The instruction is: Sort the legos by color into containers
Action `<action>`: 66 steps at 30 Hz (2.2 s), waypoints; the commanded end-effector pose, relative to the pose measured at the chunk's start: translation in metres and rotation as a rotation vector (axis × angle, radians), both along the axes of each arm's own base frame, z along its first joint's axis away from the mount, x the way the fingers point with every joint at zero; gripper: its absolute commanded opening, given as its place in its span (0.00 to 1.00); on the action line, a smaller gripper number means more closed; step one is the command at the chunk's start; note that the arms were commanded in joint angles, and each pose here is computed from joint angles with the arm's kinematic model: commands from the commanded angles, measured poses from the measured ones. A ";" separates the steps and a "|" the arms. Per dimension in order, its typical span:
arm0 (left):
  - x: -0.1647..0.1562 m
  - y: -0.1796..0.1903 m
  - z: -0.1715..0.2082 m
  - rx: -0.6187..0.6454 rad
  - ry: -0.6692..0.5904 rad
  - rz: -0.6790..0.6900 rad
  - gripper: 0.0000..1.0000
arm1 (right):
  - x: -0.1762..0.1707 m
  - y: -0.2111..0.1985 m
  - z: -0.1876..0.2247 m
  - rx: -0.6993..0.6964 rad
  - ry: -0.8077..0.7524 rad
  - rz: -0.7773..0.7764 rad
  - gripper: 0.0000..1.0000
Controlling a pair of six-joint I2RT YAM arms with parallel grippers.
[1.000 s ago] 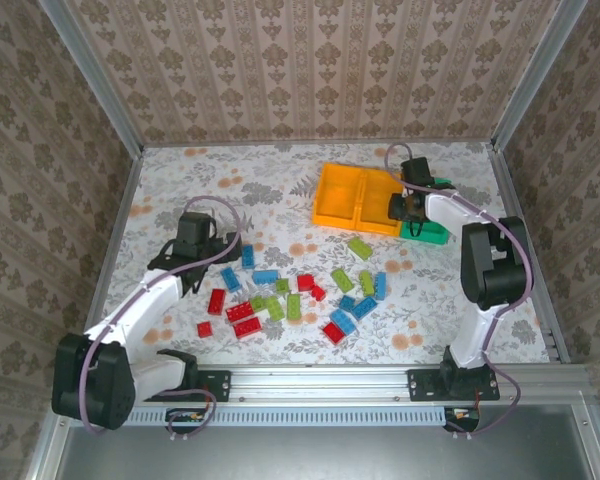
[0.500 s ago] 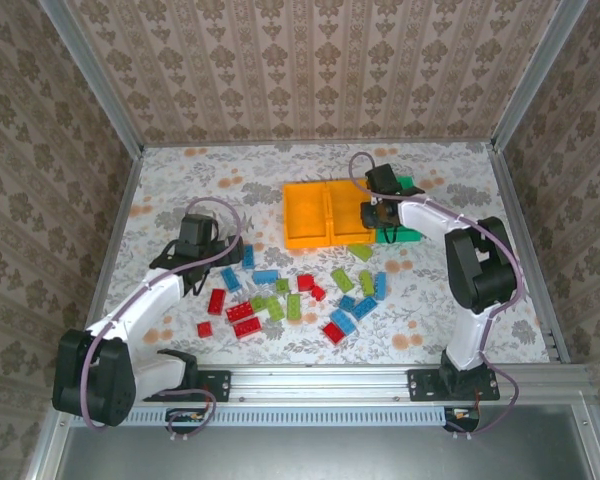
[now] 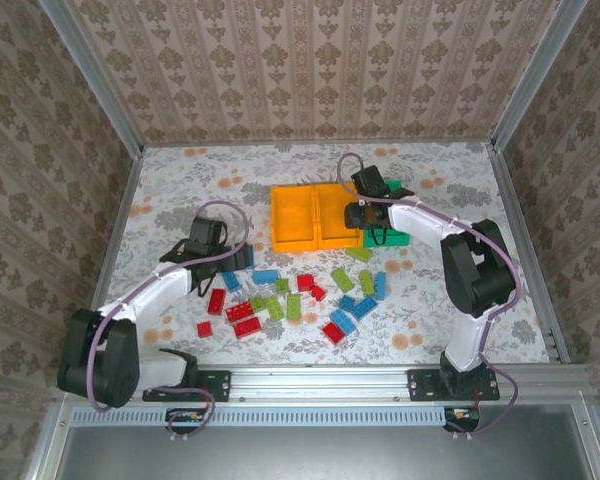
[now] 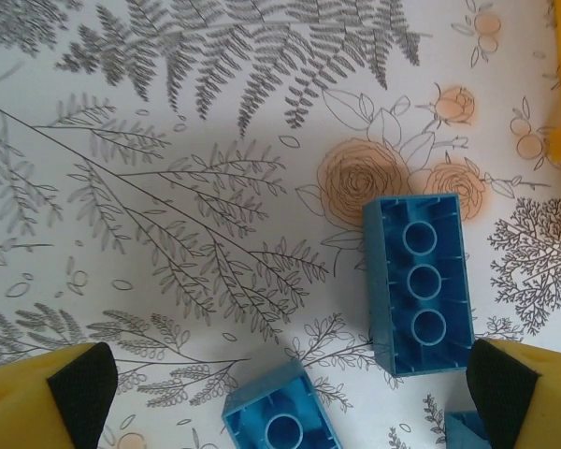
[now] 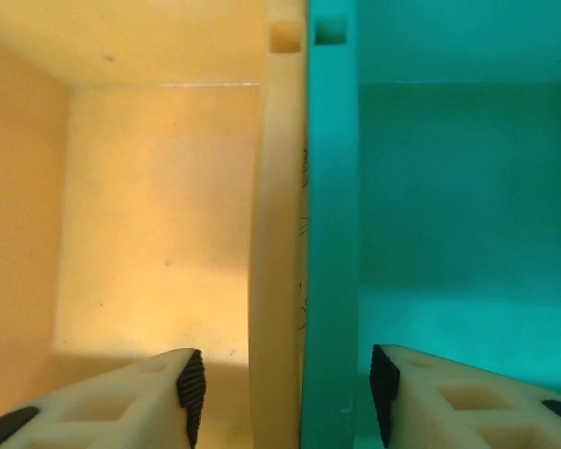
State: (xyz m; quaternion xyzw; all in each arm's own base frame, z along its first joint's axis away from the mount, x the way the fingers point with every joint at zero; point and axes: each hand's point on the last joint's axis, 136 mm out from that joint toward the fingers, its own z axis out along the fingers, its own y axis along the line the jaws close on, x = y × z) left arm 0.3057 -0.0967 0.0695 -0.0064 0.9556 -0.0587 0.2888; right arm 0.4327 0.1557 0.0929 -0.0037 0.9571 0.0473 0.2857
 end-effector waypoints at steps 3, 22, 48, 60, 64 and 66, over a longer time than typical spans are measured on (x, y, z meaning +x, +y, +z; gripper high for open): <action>0.012 -0.024 0.011 -0.030 -0.001 -0.058 1.00 | -0.006 -0.025 0.047 -0.021 -0.143 -0.053 0.71; 0.027 -0.056 -0.012 -0.020 0.090 -0.110 0.85 | -0.036 -0.149 0.020 -0.010 -0.141 -0.328 0.84; 0.033 -0.064 -0.030 -0.022 0.147 -0.121 0.30 | -0.069 -0.133 0.003 0.083 -0.073 -0.252 0.82; 0.043 -0.063 0.027 -0.028 0.019 -0.125 0.27 | -0.088 -0.066 0.014 0.045 -0.057 0.009 0.78; 0.045 -0.089 0.062 -0.043 -0.073 -0.199 0.26 | -0.100 -0.045 0.009 0.030 -0.019 0.075 0.74; 0.046 -0.104 0.077 -0.059 -0.114 -0.239 0.26 | -0.107 -0.040 0.004 0.030 0.009 0.080 0.72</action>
